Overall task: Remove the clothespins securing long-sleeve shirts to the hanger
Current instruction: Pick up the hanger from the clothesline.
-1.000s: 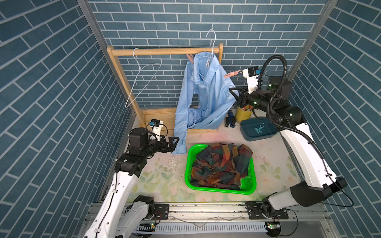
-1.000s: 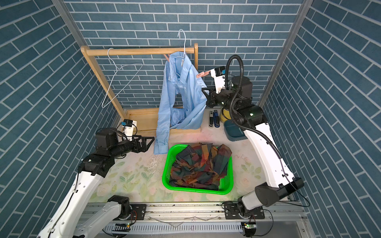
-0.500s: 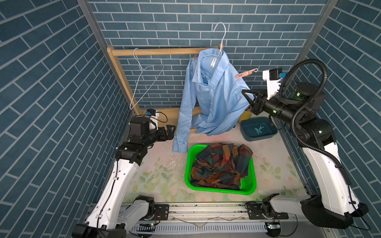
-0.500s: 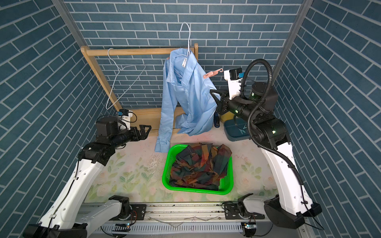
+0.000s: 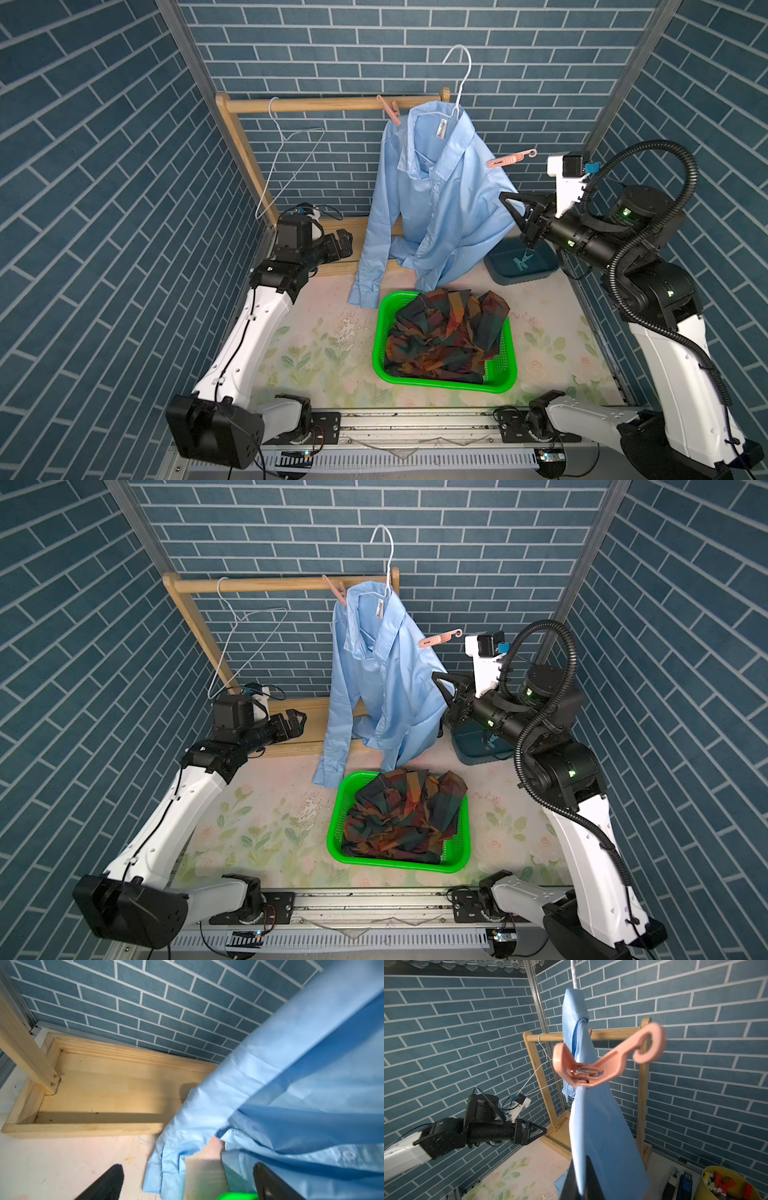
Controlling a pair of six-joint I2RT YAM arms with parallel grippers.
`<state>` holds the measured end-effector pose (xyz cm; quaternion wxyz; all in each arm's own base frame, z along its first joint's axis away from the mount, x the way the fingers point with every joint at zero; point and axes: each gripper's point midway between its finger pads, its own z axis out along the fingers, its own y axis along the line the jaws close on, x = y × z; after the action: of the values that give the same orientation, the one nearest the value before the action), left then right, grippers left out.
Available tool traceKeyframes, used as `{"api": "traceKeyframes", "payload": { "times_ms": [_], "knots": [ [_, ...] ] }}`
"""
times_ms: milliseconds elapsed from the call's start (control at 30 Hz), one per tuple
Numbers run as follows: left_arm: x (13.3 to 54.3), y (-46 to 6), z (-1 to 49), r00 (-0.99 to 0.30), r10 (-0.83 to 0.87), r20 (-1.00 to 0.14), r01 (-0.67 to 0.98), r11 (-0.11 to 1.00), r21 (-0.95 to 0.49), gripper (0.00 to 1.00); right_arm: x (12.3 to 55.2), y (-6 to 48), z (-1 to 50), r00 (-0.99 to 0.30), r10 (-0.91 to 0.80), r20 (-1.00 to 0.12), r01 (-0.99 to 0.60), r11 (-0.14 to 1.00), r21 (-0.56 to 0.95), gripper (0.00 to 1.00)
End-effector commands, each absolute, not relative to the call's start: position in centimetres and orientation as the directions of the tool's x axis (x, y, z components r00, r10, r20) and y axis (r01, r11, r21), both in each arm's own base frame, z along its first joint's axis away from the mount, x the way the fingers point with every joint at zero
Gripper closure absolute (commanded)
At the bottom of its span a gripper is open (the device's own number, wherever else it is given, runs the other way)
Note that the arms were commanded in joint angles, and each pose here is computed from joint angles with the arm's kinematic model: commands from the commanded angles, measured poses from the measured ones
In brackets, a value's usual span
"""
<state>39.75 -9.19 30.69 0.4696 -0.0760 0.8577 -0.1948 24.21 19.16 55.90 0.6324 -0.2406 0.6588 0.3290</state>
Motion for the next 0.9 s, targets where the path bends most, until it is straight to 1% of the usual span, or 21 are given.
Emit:
{"api": "traceKeyframes", "payload": {
  "times_ms": [0,133,233,300,367,433,500,600,733,867],
  "knots": [
    [42.6,-10.7,32.8,-0.49,-0.35,-0.798,0.077,0.895,-0.44,0.0,20.7,17.7,60.7,0.057,0.17,-0.984,-0.76,0.646,0.067,1.0],
    [46.4,-11.9,31.6,-0.514,-0.359,-0.779,0.064,0.89,-0.452,0.0,19.6,17.2,61.5,0.075,0.18,-0.981,-0.763,0.644,0.059,1.0],
    [49.6,-12.1,31.4,-0.496,-0.373,-0.784,0.037,0.893,-0.448,0.0,18.7,16.9,62.4,0.089,0.198,-0.976,-0.769,0.636,0.059,1.0],
    [51.8,-13.0,31.9,-0.489,-0.39,-0.78,0.048,0.881,-0.47,0.0,18.2,16.8,63.1,0.092,0.211,-0.973,-0.779,0.623,0.061,1.0],
    [53.4,-15.4,32.2,-0.506,-0.36,-0.784,0.092,0.881,-0.465,0.0,17.8,16.8,63.9,0.099,0.225,-0.969,-0.785,0.617,0.063,1.0],
    [53.9,-19.5,32.8,-0.526,-0.264,-0.809,0.189,0.891,-0.414,0.0,17.7,16.9,64.4,0.101,0.237,-0.966,-0.792,0.606,0.066,1.0],
    [53.6,-23.9,33.1,-0.548,-0.172,-0.819,0.288,0.88,-0.377,0.0,17.6,16.9,64.9,0.105,0.245,-0.964,-0.797,0.6,0.065,1.0],
    [52.0,-28.4,32.9,-0.565,-0.131,-0.815,0.395,0.824,-0.406,0.0,17.5,16.9,65.6,0.118,0.252,-0.961,-0.799,0.599,0.059,1.0],
    [46.7,-33.2,33.8,-0.573,-0.069,-0.817,0.564,0.69,-0.454,0.0,17.3,17.0,66.7,0.133,0.259,-0.957,-0.806,0.589,0.048,1.0],
    [41.3,-34.9,36.2,-0.564,-0.042,-0.825,0.67,0.561,-0.487,0.0,17.5,17.6,68.4,0.139,0.289,-0.947,-0.829,0.558,0.049,1.0]
  ]
}}
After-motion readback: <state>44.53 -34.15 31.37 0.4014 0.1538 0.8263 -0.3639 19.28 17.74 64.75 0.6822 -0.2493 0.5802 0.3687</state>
